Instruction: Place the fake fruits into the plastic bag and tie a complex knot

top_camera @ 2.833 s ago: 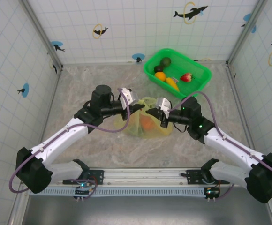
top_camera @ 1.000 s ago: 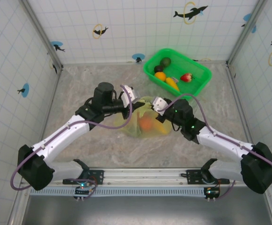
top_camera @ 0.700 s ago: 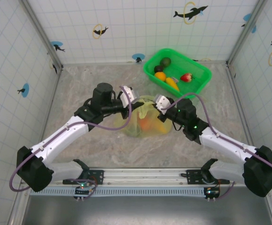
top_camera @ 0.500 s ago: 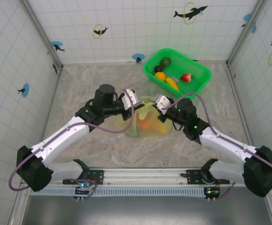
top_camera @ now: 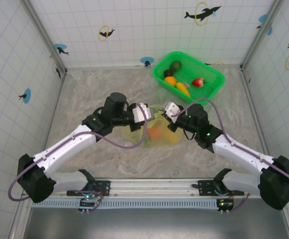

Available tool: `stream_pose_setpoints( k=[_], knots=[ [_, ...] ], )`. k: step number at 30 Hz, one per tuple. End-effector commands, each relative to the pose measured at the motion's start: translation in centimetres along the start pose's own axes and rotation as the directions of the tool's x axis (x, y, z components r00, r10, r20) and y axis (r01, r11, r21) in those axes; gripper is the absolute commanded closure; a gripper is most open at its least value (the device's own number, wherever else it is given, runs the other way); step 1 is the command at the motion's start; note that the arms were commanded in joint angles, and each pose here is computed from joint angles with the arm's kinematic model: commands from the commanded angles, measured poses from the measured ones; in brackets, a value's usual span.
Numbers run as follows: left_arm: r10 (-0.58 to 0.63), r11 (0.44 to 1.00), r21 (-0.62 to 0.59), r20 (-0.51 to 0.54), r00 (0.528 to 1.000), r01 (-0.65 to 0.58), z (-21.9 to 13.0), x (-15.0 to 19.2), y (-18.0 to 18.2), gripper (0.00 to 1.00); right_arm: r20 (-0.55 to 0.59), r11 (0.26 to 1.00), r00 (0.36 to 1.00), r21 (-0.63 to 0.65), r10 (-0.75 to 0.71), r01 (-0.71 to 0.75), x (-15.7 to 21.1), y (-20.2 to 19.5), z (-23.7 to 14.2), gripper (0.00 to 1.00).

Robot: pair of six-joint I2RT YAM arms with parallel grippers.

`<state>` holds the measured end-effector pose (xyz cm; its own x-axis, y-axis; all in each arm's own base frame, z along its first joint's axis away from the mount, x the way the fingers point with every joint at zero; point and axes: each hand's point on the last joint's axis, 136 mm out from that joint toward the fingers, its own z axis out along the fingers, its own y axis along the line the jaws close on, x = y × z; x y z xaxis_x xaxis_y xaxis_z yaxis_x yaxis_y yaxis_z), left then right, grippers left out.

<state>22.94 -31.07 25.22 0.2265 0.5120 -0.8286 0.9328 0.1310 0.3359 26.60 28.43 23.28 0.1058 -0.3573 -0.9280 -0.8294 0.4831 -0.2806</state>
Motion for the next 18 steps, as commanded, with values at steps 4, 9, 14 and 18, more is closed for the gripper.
stream_pose_setpoints(
  k=[4,9,14,18],
  knots=[
    [0.034,0.999,-0.012,-0.001,0.999,-0.034,-0.4,-0.9,0.5,0.69,0.069,1.000,0.997,-0.018,-0.014,0.015,-3.2,-0.1,0.0,1.00],
    [0.049,0.999,-0.006,-0.027,0.998,-0.049,-0.2,-0.8,0.7,0.80,0.069,1.000,0.997,-0.024,-0.017,0.019,-3.3,0.0,0.0,1.00],
    [0.173,0.984,-0.029,-0.135,0.976,-0.178,0.6,0.3,0.5,1.00,0.069,1.000,0.998,-0.021,-0.009,0.011,-3.2,0.1,-0.2,1.00],
    [0.292,0.951,-0.036,-0.231,0.928,-0.308,1.0,1.3,-0.2,1.00,0.079,1.000,0.997,-0.009,0.013,-0.012,-3.0,0.2,-0.6,1.00]
  ],
)
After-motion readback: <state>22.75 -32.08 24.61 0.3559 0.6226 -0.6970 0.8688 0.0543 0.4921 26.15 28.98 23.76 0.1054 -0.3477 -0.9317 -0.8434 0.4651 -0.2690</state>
